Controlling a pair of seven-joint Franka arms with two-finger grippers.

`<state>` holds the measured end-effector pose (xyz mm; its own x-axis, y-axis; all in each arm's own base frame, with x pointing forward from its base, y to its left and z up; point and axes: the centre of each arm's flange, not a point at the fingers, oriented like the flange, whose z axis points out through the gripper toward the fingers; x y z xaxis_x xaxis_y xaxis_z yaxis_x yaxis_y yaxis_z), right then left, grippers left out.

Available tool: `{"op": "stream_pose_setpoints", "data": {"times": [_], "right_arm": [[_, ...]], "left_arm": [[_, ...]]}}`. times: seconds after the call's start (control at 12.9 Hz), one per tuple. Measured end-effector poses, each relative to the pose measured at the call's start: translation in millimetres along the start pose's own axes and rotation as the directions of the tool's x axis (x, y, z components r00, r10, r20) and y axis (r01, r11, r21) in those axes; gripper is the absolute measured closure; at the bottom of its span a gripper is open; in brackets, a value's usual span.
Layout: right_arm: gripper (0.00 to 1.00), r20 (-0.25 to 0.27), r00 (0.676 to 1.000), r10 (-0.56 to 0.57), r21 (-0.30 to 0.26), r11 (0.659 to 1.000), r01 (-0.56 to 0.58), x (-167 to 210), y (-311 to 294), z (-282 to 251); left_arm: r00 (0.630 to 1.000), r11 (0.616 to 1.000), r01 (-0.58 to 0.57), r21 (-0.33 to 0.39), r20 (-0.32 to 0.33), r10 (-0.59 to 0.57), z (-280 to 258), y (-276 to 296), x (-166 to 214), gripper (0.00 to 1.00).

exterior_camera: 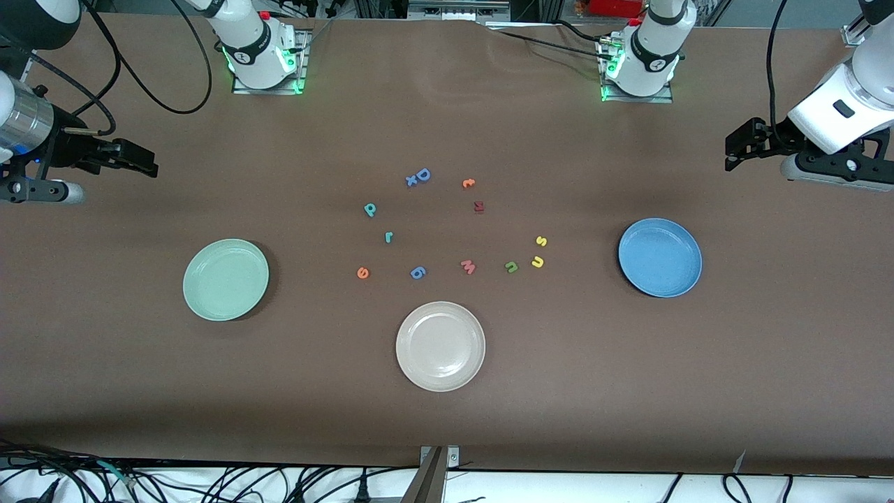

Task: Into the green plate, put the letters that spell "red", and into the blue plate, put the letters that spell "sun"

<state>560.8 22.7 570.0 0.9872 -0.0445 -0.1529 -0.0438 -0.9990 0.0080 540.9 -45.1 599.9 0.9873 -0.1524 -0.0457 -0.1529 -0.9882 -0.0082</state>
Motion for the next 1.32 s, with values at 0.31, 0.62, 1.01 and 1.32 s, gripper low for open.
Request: {"op": "stream_pose_setpoints", "data": {"times": [0.31,0.62,1.01,1.32], "right_arm": [[0.00,0.000,1.000,0.000,0.000,1.000,0.000,0.0,0.0,0.0],[0.00,0.001,1.000,0.000,0.000,1.000,0.000,0.2,0.1,0.4],[0.00,0.002,1.000,0.000,0.000,1.000,0.000,0.3,0.2,0.6],[0.00,0.010,1.000,-0.001,0.004,1.000,0.001,3.0,-1.4,5.1]], "left_arm": [[1.000,1.000,0.000,0.000,0.000,0.000,0.0,0.0,0.0,0.00],[1.000,1.000,0.000,0.000,0.000,0.000,0.0,-0.2,0.0,0.00],[1.000,1.000,0.009,-0.001,0.001,-0.009,0.5,-4.8,-0.1,0.00],[1.000,1.000,0.004,-0.002,0.008,-0.004,4.3,-5.0,1.9,0.00]]}}
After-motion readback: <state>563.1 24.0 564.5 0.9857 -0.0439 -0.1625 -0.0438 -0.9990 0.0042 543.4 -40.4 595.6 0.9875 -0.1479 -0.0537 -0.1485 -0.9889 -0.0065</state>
